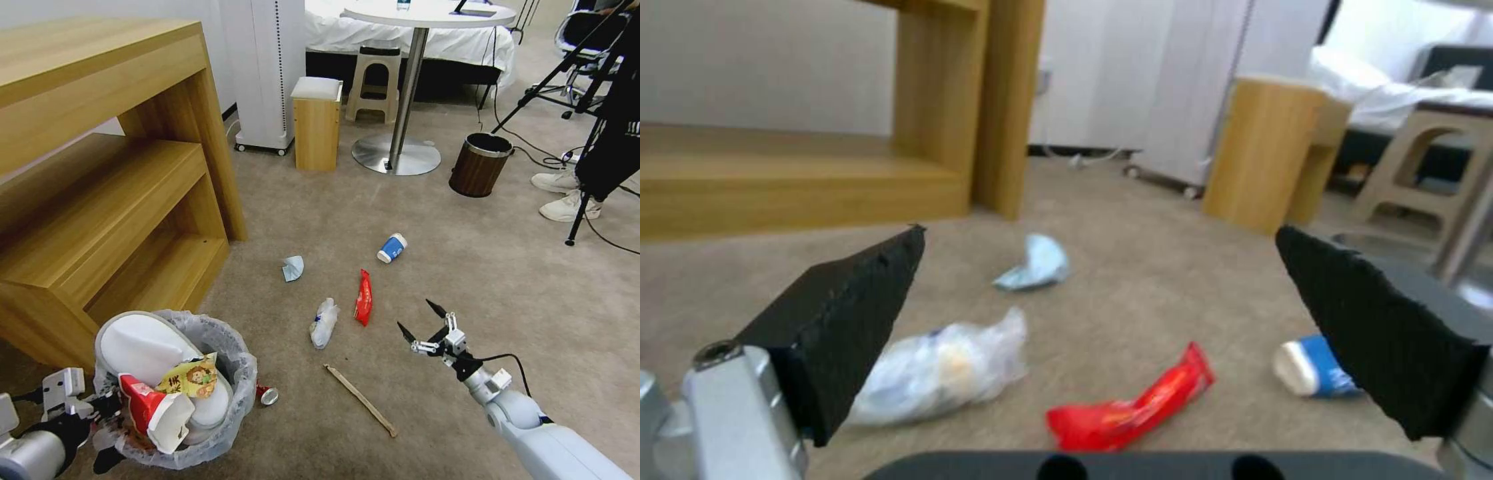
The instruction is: Pick up the trash bin and place the garbage on the floor into it.
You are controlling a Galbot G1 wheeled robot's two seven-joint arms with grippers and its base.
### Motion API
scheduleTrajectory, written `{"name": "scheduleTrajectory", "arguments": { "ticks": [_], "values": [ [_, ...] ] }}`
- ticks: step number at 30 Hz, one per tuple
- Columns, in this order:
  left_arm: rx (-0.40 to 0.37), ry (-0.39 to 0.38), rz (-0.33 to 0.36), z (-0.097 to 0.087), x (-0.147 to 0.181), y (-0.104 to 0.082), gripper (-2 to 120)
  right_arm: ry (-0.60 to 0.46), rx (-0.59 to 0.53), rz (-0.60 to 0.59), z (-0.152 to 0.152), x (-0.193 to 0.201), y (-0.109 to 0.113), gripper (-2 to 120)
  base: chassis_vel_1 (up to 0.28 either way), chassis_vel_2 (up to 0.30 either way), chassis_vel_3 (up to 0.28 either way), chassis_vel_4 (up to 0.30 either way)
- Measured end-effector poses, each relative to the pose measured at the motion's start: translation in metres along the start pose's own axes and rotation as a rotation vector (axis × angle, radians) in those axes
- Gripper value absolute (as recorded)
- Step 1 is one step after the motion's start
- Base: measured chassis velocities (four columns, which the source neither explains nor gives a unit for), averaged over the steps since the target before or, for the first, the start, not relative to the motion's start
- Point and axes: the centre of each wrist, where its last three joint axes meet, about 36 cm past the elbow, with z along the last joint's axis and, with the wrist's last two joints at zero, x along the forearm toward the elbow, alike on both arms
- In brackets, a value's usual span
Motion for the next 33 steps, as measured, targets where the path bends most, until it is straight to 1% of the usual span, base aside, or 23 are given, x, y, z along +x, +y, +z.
{"name": "scheduleTrajectory", "arguments": {
  "ticks": [5, 8, 14, 23, 28, 33],
  "values": [
    [0.002, 0.003, -0.006, 0.001, 0.002, 0.0, 0, 0.026, -0.023, -0.052, 0.009, 0.008, 0.006, 100, 0.0, 0.0, 0.0, 0.0],
    [0.001, 0.006, -0.026, 0.0, 0.005, 0.003, 0, 0.064, -0.039, -0.082, 0.019, 0.016, 0.01, 100, 0.0, 0.0, 0.0, 0.0],
    [-0.006, -0.005, -0.057, 0.0, 0.009, 0.008, 0, 0.089, -0.043, -0.096, 0.027, 0.017, 0.012, 100, 0.0, 0.0, 0.0, 0.0],
    [0.014, -0.035, -0.074, 0.005, 0.009, 0.009, 0, 0.103, -0.038, -0.11, 0.032, 0.012, 0.011, 100, 0.0, 0.0, 0.0, 0.0],
    [0.022, -0.03, -0.082, 0.01, 0.008, 0.008, 0, 0.1, -0.037, -0.114, 0.032, 0.006, 0.009, 100, 0.0, 0.0, 0.0, 0.0],
    [0.038, -0.034, -0.104, 0.013, 0.008, 0.008, 0, 0.104, -0.029, -0.113, 0.033, 0.001, 0.003, 100, 0.0, 0.0, 0.0, 0.0]
  ]
}}
